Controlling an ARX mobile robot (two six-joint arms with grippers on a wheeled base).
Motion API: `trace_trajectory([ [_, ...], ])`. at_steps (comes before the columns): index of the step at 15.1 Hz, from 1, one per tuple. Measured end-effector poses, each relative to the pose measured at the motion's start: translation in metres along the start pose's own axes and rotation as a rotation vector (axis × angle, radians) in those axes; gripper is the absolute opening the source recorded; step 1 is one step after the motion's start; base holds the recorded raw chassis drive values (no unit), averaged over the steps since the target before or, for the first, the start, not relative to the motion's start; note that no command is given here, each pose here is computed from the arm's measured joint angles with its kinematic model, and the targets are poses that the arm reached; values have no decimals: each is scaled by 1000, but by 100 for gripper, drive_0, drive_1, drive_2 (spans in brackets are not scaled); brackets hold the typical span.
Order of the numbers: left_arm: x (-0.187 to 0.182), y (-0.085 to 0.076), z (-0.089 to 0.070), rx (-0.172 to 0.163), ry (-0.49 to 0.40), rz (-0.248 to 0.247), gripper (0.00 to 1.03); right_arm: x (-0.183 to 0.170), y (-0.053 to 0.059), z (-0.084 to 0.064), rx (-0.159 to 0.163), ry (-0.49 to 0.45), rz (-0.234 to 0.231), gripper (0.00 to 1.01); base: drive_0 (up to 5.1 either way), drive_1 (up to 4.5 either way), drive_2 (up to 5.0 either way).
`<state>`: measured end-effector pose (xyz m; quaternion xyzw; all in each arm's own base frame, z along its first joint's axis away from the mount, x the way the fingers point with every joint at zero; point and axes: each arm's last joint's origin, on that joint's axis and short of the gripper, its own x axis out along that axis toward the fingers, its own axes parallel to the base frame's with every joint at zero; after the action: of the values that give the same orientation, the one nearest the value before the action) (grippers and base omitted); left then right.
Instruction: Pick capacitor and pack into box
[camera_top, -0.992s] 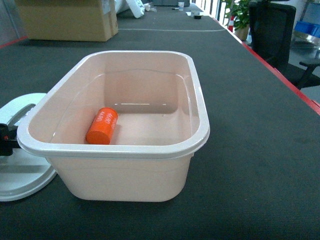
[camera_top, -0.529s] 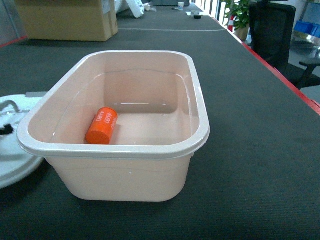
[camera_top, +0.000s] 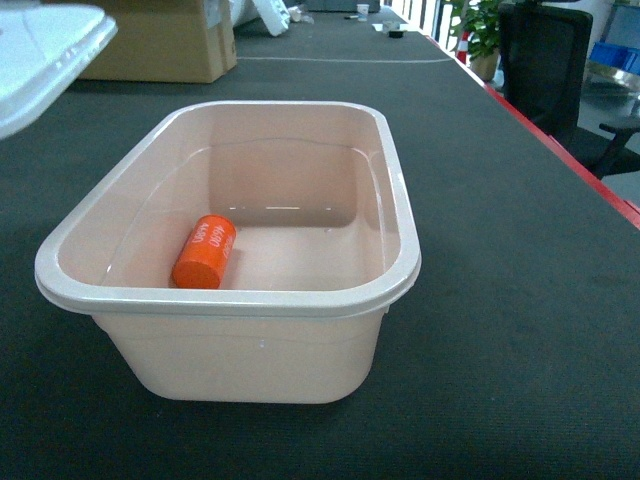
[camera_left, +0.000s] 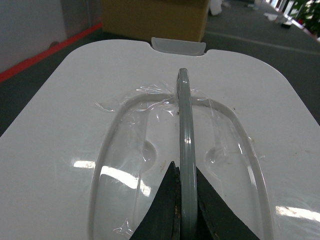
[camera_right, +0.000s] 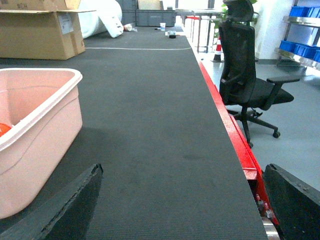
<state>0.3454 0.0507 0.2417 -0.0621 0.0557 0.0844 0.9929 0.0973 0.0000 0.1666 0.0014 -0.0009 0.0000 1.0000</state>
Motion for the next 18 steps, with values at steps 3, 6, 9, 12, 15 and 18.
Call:
trace_trajectory([
  [3, -35, -57, 29, -37, -88, -50, 2, 0, 0, 0, 0, 0, 0, 98, 0, 0, 0],
  [6, -51, -117, -1, -45, -15, -92, 2, 0, 0, 0, 0, 0, 0, 98, 0, 0, 0],
  [9, -66, -166, -31, -14, 42, -139, 2, 0, 0, 0, 0, 0, 0, 98, 0, 0, 0],
  [12, -72, -198, -64, 25, 100, -159, 2, 0, 0, 0, 0, 0, 0, 98, 0, 0, 0],
  [15, -71, -204, -80, 45, 121, -131, 2, 0, 0, 0, 0, 0, 0, 98, 0, 0, 0],
  [18, -73, -218, -85, 42, 107, -172, 2, 0, 0, 0, 0, 0, 0, 98, 0, 0, 0],
])
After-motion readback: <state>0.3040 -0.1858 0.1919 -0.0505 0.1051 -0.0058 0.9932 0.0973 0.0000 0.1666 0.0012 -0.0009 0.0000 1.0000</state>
